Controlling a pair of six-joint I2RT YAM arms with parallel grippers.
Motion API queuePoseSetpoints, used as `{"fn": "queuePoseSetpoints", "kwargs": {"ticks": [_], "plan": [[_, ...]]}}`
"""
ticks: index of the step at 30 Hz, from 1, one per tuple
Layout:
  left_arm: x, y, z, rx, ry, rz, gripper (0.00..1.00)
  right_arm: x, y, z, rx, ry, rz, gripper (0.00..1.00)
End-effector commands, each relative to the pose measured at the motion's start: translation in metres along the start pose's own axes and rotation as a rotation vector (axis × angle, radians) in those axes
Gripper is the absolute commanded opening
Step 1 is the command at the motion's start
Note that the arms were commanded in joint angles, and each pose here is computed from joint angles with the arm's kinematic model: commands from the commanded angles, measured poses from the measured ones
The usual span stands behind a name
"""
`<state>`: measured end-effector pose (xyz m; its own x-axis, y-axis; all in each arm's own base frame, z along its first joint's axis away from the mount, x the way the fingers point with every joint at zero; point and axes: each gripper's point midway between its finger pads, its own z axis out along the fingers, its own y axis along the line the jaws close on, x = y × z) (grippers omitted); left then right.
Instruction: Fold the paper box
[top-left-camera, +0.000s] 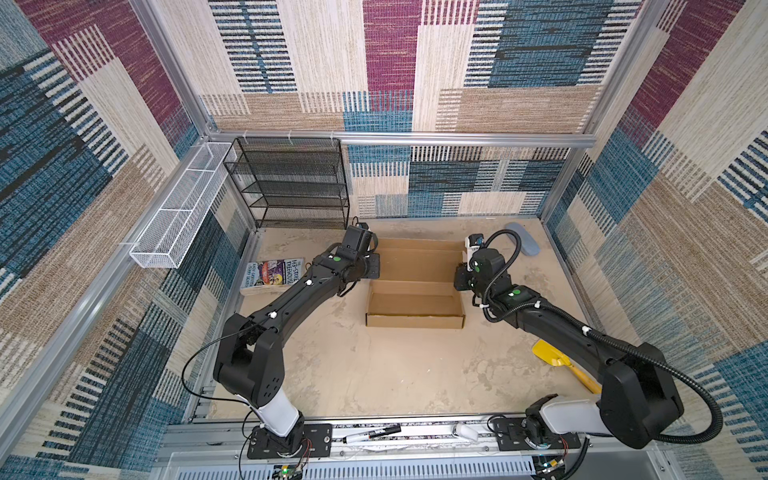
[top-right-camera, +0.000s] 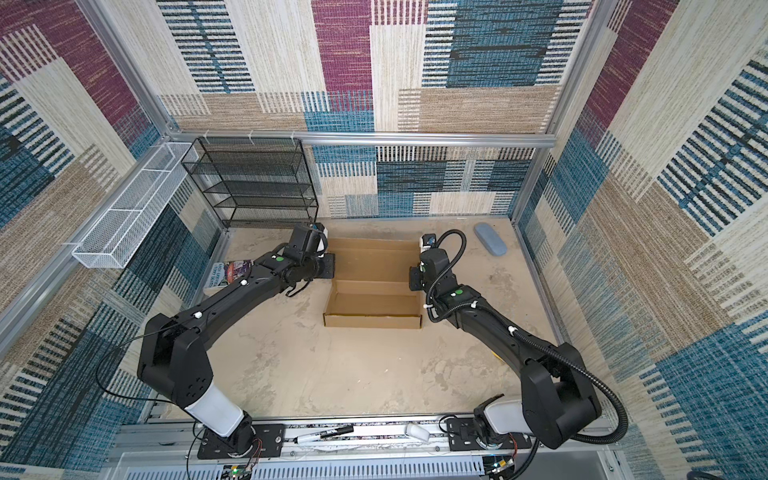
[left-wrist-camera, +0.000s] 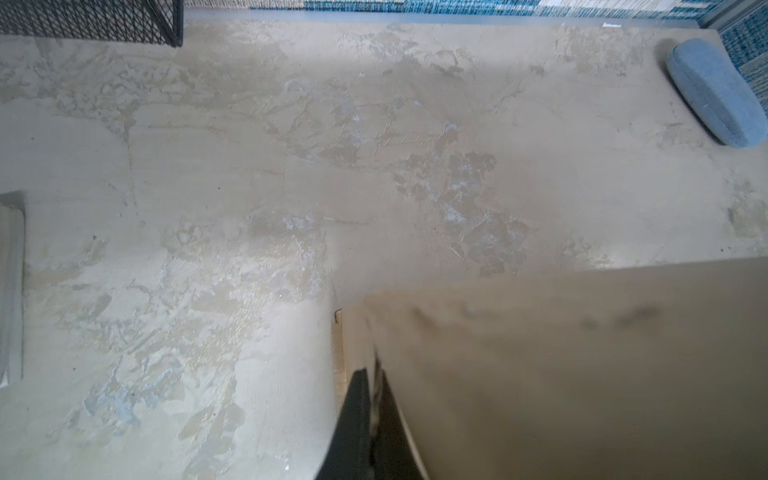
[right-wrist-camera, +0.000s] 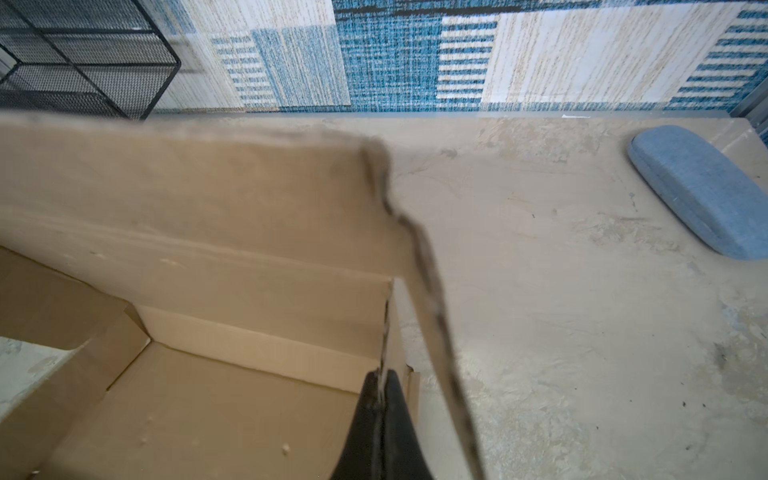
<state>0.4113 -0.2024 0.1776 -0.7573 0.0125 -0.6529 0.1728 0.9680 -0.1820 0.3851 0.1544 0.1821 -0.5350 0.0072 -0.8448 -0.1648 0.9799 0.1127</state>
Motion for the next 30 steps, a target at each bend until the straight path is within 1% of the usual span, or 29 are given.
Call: {"fn": "queuePoseSetpoints", "kwargs": {"ticks": [1, 8, 15, 21, 27, 30], "plan": [[-0.003, -0.014, -0.006, 0.086, -0.022, -0.031, 0.0, -0.002, 0.019, -0.004, -0.105, -0.036, -0.007, 0.02], [0.005, -0.013, -0.013, 0.105, -0.034, -0.049, 0.0, -0.001, 0.018, -0.019, -0.115, -0.08, 0.0, 0.02], [0.014, -0.013, -0.015, 0.121, -0.027, -0.064, 0.0, 0.001, 0.024, -0.024, -0.131, -0.082, 0.002, 0.02], [0.021, -0.01, -0.021, 0.127, -0.046, -0.083, 0.0, 0.017, 0.034, -0.027, -0.148, -0.074, -0.004, 0.03], [0.029, -0.007, -0.028, 0.137, -0.072, -0.097, 0.0, 0.022, 0.039, -0.039, -0.148, -0.13, -0.009, 0.04], [0.033, -0.006, -0.028, 0.137, -0.073, -0.099, 0.0, 0.024, 0.039, -0.04, -0.147, -0.136, -0.009, 0.05]]}}
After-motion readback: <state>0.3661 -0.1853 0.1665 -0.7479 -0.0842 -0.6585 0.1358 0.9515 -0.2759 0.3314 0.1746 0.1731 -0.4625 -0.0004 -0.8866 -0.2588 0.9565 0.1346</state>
